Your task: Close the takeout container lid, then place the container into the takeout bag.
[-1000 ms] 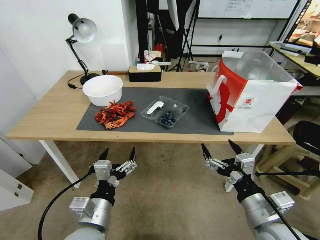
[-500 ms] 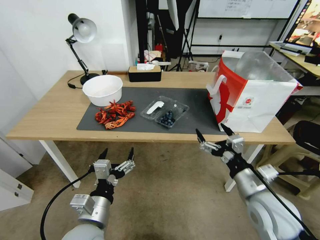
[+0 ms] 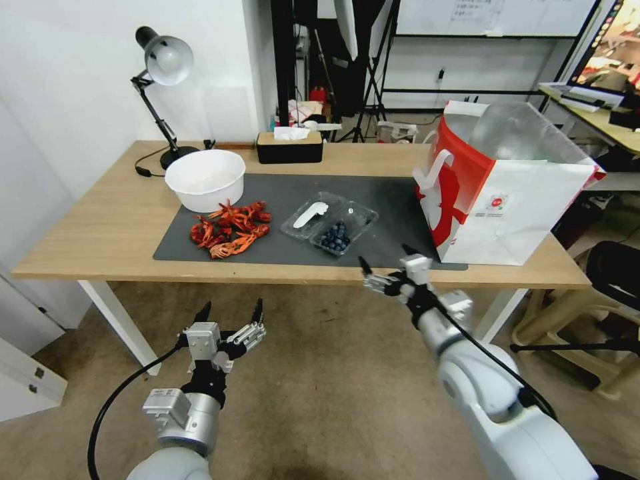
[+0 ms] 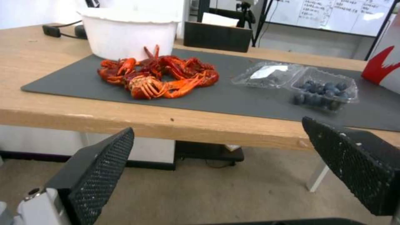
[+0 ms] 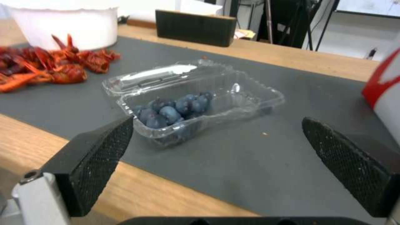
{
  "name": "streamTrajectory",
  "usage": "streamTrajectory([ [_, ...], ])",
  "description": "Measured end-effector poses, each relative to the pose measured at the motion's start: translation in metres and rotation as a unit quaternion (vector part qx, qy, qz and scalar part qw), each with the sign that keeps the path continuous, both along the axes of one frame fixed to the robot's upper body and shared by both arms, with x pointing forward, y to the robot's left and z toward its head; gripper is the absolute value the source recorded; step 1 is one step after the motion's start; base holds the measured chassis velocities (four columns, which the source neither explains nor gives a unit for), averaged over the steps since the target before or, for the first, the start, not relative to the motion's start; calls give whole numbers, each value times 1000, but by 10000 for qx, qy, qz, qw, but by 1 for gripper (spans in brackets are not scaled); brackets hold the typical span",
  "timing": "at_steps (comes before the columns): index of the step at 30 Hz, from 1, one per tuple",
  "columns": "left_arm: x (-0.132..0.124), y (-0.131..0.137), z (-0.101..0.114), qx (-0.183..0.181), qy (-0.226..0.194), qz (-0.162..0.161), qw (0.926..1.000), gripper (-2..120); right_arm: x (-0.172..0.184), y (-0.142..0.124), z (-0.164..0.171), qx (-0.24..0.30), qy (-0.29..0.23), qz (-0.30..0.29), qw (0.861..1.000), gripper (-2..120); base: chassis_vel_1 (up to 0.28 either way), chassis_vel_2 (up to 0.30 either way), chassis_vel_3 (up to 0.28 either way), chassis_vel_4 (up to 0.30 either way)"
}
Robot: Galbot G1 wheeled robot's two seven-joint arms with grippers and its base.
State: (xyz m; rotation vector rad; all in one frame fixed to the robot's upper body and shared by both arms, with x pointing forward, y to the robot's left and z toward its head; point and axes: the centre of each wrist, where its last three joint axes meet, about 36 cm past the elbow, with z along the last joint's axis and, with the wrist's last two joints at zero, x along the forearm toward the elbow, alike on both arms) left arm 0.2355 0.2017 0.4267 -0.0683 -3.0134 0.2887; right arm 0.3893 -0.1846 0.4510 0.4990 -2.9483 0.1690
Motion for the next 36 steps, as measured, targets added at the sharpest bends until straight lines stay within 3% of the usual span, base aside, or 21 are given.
streamTrajectory([
  [13,0,-2,-3,14,19,73,10000,100,30,36,4,-545,453,83,9975,100,0,0,0,0],
  [36,1,-1,-6,18,15,141,9999,100,53,50,-5,-794,676,77,9945,100,0,0,0,0],
])
